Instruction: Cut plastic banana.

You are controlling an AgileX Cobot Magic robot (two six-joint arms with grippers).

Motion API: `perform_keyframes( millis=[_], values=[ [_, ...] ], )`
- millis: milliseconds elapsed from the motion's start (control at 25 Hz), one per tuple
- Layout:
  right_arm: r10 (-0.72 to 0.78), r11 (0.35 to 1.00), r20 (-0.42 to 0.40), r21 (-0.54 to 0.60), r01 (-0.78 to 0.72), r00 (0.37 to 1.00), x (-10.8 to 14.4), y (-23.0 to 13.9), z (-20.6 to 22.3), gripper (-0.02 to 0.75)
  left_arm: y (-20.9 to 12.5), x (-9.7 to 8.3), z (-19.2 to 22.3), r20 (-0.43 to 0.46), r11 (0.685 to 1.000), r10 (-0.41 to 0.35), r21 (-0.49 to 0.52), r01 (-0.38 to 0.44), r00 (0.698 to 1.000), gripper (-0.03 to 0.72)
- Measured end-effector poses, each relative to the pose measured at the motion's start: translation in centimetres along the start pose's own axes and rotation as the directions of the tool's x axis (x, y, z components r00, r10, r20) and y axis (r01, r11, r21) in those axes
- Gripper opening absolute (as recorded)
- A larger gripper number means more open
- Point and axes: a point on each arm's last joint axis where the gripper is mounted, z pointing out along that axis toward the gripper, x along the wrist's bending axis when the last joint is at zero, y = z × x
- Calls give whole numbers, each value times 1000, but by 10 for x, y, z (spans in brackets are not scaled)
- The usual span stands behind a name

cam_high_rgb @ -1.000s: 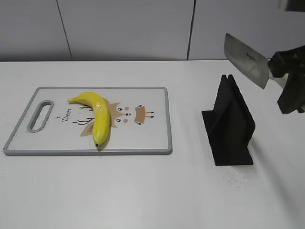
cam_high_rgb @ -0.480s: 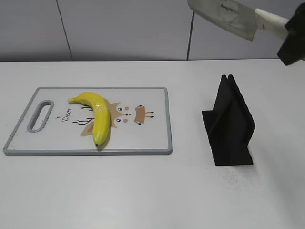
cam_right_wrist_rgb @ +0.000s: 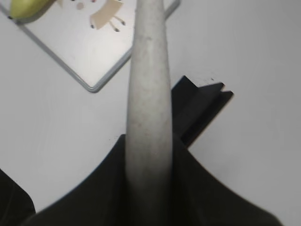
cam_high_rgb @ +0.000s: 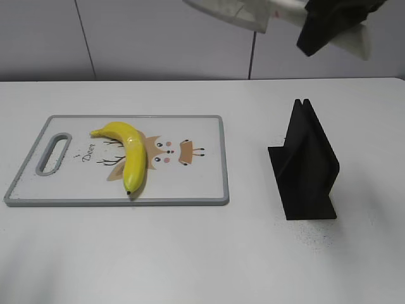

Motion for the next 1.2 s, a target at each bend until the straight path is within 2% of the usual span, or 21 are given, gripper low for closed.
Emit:
perform_keyframes(
  millis=[120, 280, 400, 520, 560, 640, 720, 840, 920, 1040, 1200],
  values=[
    [-67, 997, -74, 18, 69, 995, 2, 6, 21, 162, 28, 10, 15, 37, 998, 58, -4, -58, 998, 578],
    [-126, 988, -115, 75, 135, 985, -1, 8, 53, 162, 66, 22, 41, 119, 989, 149, -23, -147, 982, 578],
    [-211, 969, -150, 96, 227, 966, -2, 9, 72, 162, 88, 29, 67, 207, 974, 225, -10, -228, 952, 578],
    [-301, 942, -180, 98, 322, 936, -1, 11, 85, 162, 102, 35, 93, 307, 944, 311, 13, -331, 899, 578],
    [-334, 930, -188, 95, 355, 924, -2, 12, 89, 162, 107, 35, 100, 331, 928, 351, 4, -373, 876, 578],
    [-404, 901, -200, 83, 426, 893, -1, 16, 96, 162, 111, 31, 116, 406, 884, 435, -23, -467, 804, 578],
    [-481, 862, -211, 65, 503, 851, 2, 22, 104, 162, 114, 23, 129, 460, 822, 533, -83, -563, 710, 578],
    [-583, 799, -211, 26, 601, 784, 9, 34, 111, 162, 114, 5, 146, 513, 731, 639, -173, -660, 574, 578],
    [-622, 771, -209, 7, 637, 755, 14, 43, 116, 162, 113, -3, 154, 527, 685, 681, -214, -697, 508, 572],
    [-674, 729, -207, -31, 684, 709, 23, 54, 122, 162, 111, -11, 164, 546, 655, 701, -239, -717, 459, 554],
    [-692, 716, -227, -92, 692, 685, 35, 65, 130, 162, 102, -11, 184, 583, 640, 688, -208, -740, 432, 530]
  ],
)
